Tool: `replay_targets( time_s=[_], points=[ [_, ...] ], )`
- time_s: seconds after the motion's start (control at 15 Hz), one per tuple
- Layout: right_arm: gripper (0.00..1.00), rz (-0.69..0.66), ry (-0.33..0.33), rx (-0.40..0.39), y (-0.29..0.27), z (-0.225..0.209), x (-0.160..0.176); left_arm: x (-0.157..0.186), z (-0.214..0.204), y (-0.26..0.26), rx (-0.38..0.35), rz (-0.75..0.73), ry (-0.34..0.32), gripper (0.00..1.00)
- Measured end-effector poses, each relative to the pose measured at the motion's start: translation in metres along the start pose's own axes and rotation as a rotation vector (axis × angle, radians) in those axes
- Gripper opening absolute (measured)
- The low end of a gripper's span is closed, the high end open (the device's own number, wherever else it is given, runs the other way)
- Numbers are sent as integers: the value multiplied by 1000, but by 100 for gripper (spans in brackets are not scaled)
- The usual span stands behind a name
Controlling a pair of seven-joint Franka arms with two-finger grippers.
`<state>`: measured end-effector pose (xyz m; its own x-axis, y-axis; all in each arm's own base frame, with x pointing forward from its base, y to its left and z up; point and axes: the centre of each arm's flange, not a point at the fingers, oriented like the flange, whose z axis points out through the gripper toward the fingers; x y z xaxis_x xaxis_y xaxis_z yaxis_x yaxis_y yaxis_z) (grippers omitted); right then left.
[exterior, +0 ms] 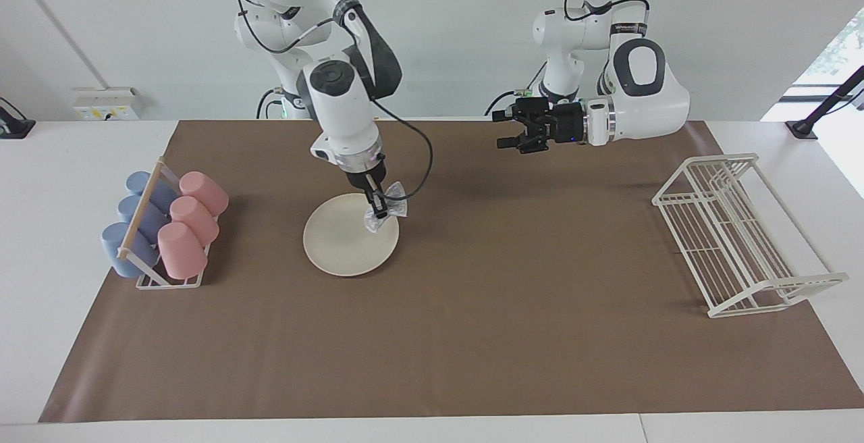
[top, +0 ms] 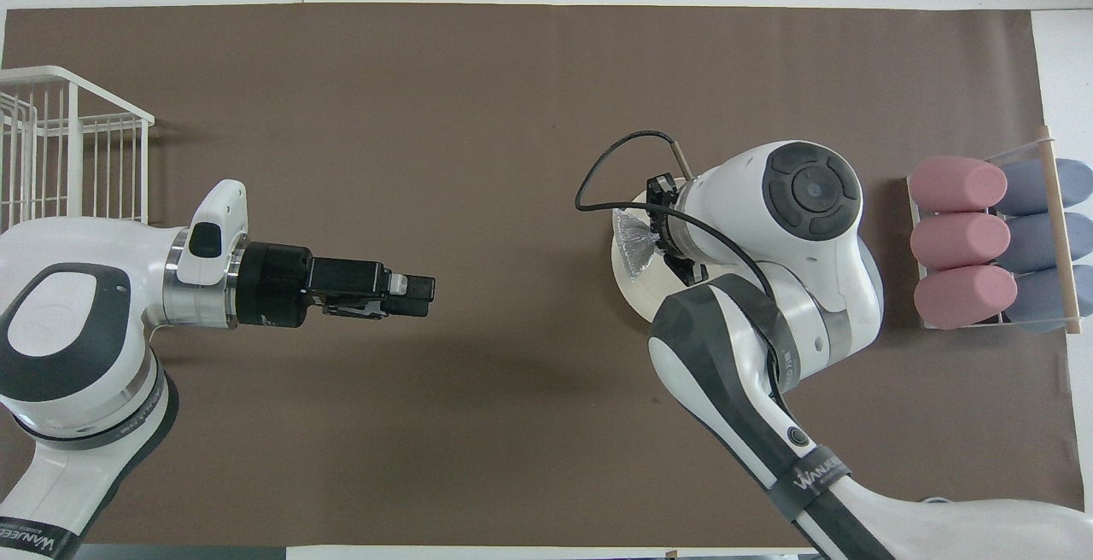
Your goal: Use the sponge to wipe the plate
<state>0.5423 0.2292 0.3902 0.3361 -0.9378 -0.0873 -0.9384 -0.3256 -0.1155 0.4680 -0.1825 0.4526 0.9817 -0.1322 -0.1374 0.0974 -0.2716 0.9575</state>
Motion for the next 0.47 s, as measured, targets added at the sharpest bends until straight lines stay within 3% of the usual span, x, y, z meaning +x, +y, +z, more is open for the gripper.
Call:
replay_targets(
  time_s=[0.27,0.47],
  points=[
    [11,-35,2,25,29,36,-17,-3,-29,-12,148,15,-7,100],
    [11,-36,3,11,45,60,-16,-7,-54,-1,311,-3,-6,100]
  ],
)
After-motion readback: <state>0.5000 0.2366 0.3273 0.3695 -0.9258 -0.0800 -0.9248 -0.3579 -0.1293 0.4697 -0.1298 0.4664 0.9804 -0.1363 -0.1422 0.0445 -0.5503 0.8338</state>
